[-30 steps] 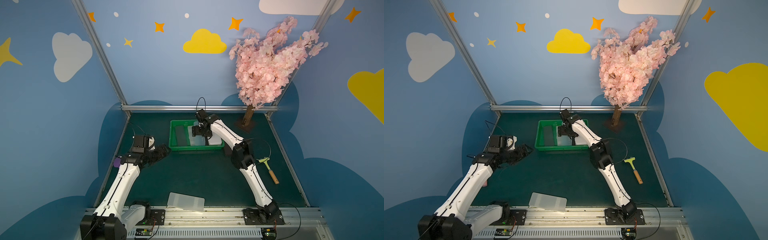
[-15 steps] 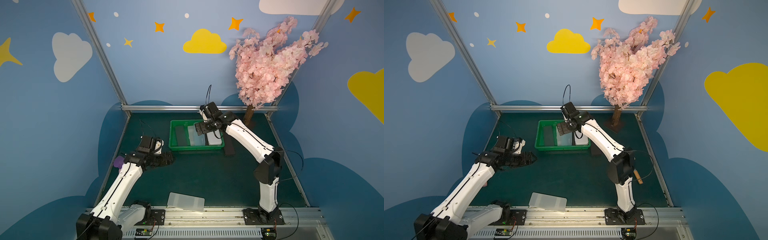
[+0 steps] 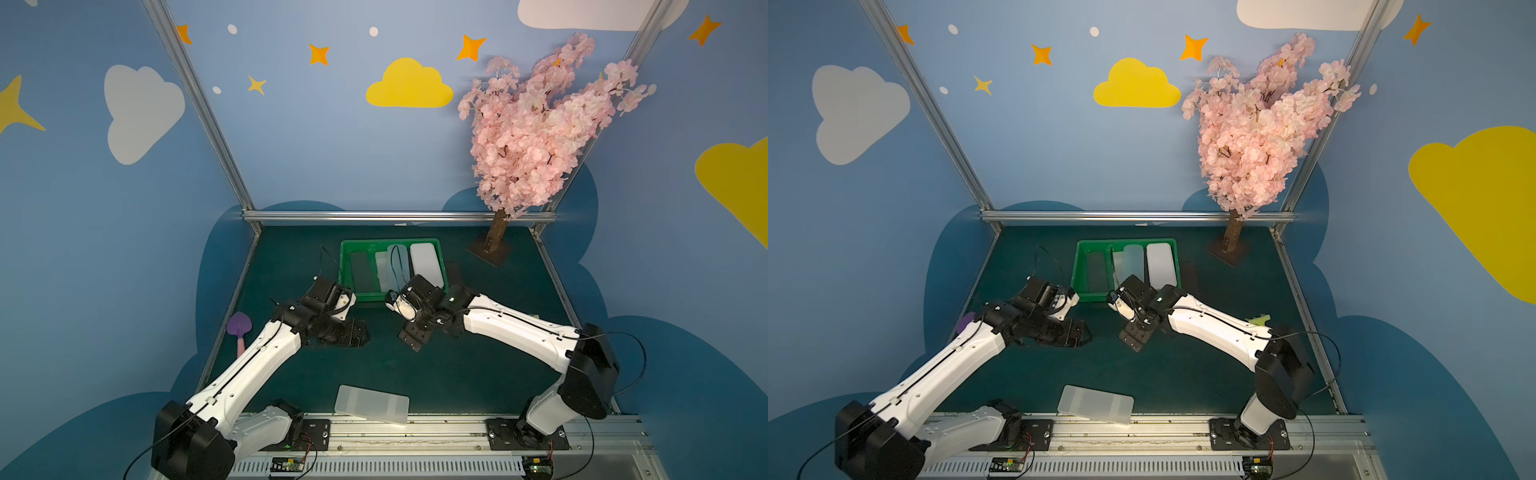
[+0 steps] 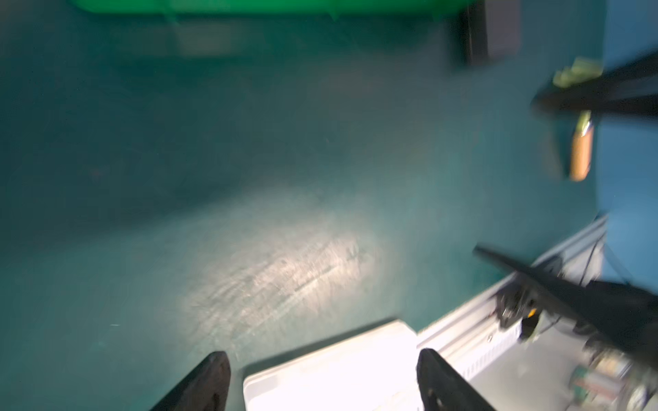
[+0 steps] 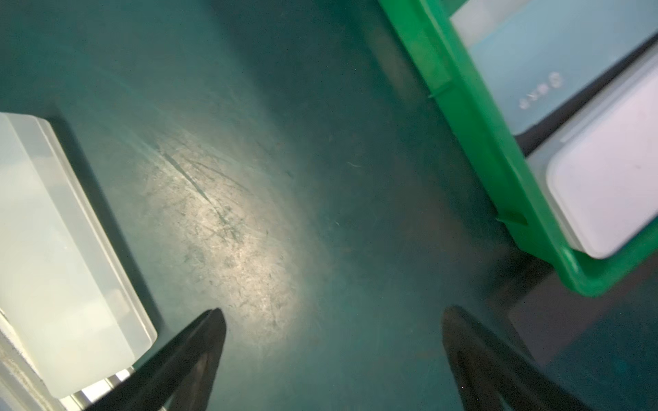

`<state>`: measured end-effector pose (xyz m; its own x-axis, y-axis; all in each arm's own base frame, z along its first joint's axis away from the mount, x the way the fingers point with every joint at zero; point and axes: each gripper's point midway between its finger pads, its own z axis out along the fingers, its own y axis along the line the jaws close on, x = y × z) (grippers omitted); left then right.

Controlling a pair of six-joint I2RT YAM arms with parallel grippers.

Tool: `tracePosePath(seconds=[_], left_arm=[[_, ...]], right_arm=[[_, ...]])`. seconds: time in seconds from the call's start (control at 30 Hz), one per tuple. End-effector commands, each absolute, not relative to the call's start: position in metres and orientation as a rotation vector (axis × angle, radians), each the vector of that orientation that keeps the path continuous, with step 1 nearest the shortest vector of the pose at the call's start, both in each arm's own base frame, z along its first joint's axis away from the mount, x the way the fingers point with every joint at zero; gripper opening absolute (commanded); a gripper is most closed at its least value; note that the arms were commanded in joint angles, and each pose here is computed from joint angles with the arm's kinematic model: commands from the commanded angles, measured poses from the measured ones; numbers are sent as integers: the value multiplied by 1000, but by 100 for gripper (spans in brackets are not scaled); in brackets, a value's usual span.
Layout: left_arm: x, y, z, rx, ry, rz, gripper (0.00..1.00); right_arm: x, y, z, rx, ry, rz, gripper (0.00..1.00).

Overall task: Put the pencil case into the storage box
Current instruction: Pick up the pencil case from the center of the board.

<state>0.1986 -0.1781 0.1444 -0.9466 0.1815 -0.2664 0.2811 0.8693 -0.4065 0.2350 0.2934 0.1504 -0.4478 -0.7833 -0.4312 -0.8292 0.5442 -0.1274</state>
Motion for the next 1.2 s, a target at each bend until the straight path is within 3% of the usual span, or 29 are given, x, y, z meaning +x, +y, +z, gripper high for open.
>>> tracePosePath(seconds=[0.0, 0.23, 0.47, 0.8, 1.17], left_arm=[[187, -191, 147, 576, 2838, -527, 86], [157, -200, 131, 1300, 2768, -75, 85], [107, -232, 112, 1872, 2505, -190, 86], [77, -250, 73, 2115, 2373, -299, 93], [83, -275, 36, 2126, 2259, -267, 100]], right_arm=[[260, 260, 182, -1015, 2350, 112, 99], [275, 193, 192, -672, 2411, 53, 99], [268, 167, 186, -613, 2422, 9, 99], [260, 150, 183, -561, 2420, -4, 99], [258, 141, 182, -516, 2422, -10, 98]])
